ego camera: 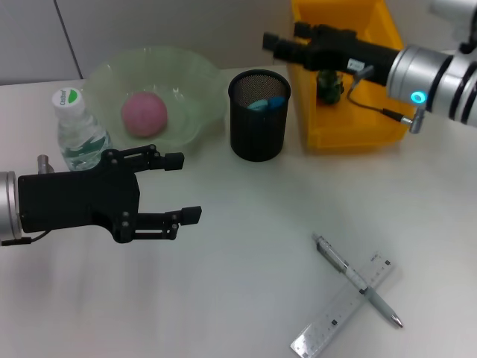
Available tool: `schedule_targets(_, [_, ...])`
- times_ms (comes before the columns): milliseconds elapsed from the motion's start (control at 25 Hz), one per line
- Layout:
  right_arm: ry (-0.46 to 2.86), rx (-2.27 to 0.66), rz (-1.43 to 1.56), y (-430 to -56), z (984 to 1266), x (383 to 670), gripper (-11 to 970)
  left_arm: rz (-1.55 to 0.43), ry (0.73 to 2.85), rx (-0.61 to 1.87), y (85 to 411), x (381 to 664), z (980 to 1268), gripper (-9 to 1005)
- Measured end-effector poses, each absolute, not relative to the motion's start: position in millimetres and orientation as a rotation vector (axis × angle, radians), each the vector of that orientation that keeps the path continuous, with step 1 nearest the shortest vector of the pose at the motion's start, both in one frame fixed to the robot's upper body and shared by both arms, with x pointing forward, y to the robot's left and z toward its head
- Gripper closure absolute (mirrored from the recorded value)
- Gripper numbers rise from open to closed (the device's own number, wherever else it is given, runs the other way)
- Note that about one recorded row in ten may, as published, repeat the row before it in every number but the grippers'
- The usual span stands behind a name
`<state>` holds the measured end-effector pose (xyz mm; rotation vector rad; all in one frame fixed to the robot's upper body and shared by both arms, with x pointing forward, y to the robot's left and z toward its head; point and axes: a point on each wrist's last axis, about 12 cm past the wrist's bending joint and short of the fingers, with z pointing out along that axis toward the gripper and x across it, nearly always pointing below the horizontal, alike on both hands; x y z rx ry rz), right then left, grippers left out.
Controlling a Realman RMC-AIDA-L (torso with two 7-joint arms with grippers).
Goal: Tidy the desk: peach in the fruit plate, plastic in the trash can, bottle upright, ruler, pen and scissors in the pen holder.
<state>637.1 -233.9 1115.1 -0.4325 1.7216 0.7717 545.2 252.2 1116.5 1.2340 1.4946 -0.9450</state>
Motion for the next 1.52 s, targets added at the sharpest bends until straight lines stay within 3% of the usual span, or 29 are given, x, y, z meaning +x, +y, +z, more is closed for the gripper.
schedule_targets(520, [1.566, -0.578, 1.053, -246, 1155, 611, 142, -0.964, 1.498, 1.226, 249, 546, 1116, 164])
schedule_targets(1040, [1.76, -1.236, 1.102, -261, 1197, 589, 142, -0.976, 1.539, 1.12, 251, 548, 1116, 164])
schedule_targets(1520, [1.888, -1.897, 0.943, -211, 1212, 593, 143, -0.997, 1.651, 1.013, 256, 554, 1116, 164])
